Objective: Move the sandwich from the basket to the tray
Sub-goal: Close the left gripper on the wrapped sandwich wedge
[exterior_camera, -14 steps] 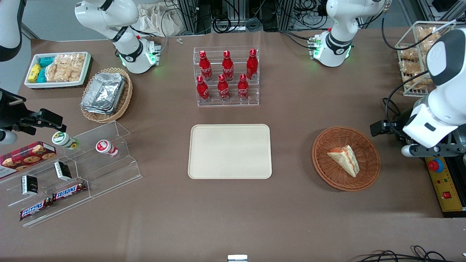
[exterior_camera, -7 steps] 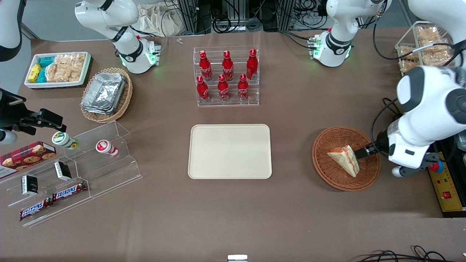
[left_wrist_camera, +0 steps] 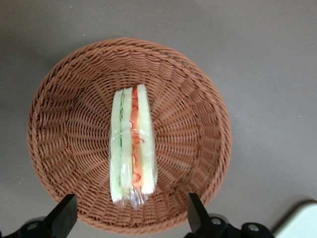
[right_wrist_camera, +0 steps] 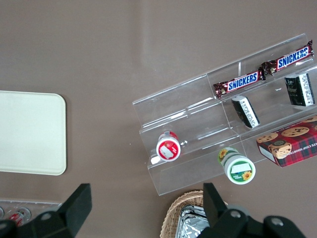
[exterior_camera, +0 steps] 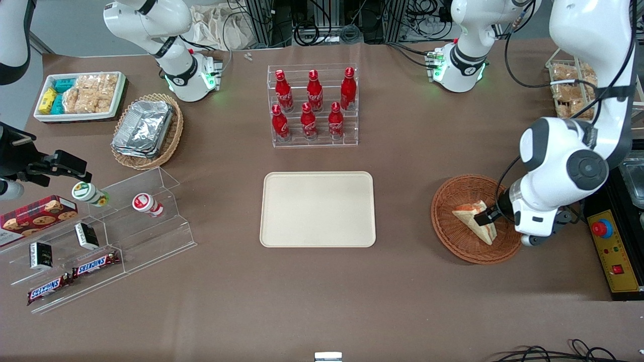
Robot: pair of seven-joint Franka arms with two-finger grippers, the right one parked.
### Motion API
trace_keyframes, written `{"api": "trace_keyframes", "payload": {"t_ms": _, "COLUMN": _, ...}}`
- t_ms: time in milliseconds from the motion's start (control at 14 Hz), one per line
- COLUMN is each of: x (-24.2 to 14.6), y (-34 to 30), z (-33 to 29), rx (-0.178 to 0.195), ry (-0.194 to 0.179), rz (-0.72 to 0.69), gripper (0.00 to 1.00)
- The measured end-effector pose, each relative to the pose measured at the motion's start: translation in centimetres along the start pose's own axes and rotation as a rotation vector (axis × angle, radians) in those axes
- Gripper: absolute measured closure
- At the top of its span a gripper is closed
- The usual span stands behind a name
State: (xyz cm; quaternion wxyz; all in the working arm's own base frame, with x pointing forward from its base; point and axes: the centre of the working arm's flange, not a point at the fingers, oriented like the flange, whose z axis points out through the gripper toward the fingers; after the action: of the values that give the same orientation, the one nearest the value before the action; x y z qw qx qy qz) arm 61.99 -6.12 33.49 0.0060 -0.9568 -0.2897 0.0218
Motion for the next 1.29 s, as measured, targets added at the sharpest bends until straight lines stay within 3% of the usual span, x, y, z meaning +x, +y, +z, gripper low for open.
{"api": "trace_keyframes", "payload": {"t_ms": 214, "x": 0.5, "y": 0.0, "z": 2.7, "rx": 0.018, "ry": -0.008, "rz": -0.013, "gripper": 0.0}}
{"api": "trace_keyframes", "payload": {"t_ms": 786, "x": 0.3, "y": -0.9, "z": 6.1, "rx": 0.007, "ry": -0.001, "rz": -0.022, "gripper": 0.0}}
{"api": "trace_keyframes", "payload": {"t_ms": 1214, "x": -0.2, "y": -1.1, "z": 8.8, "rx": 0.01, "ry": -0.018, "rz": -0.022, "gripper": 0.0}}
{"api": "trace_keyframes", "payload": {"t_ms": 1286, "x": -0.2, "y": -1.1, "z": 9.2, "rx": 0.006, "ry": -0.016, "rz": -0.022, "gripper": 0.07}}
